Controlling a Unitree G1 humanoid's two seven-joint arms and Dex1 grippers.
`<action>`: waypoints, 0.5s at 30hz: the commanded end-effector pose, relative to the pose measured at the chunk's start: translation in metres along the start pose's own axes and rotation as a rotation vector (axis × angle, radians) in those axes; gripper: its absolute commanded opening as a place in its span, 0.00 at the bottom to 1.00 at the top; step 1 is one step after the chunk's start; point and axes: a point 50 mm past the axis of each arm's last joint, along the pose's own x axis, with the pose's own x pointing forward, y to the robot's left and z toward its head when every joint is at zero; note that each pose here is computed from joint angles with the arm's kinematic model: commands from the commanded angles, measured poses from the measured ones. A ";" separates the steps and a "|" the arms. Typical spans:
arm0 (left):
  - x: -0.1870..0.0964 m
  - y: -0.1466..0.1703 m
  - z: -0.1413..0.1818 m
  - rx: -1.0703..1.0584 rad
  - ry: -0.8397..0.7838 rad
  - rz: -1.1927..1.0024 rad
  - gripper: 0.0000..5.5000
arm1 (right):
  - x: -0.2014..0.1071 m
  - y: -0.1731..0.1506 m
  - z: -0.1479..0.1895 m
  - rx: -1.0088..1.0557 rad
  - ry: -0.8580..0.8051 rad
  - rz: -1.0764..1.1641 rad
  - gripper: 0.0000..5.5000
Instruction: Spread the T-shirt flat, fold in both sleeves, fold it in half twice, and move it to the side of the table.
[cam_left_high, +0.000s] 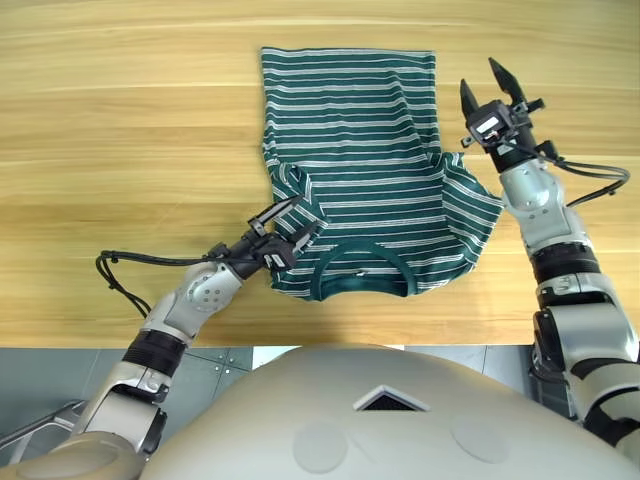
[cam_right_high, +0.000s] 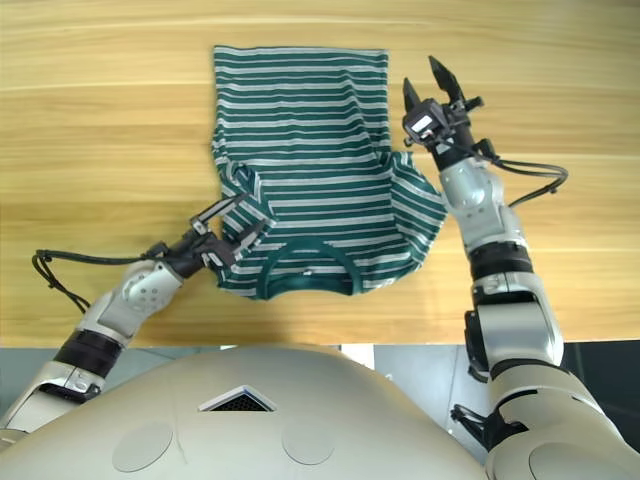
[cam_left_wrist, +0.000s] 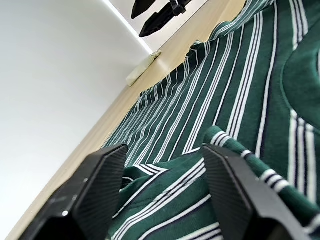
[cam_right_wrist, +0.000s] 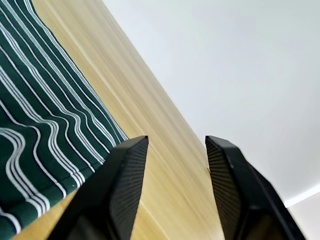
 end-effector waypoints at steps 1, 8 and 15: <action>-0.024 -0.030 -0.022 -0.033 0.181 -0.171 0.62 | -0.049 -0.057 -0.003 -0.188 0.027 0.002 0.39; -0.025 0.000 -0.021 0.063 0.174 -0.087 0.77 | -0.139 -0.036 0.011 -0.209 0.117 0.347 0.39; -0.010 0.018 0.023 0.029 -0.069 0.038 0.83 | -0.181 0.008 0.005 -0.343 0.294 0.668 0.39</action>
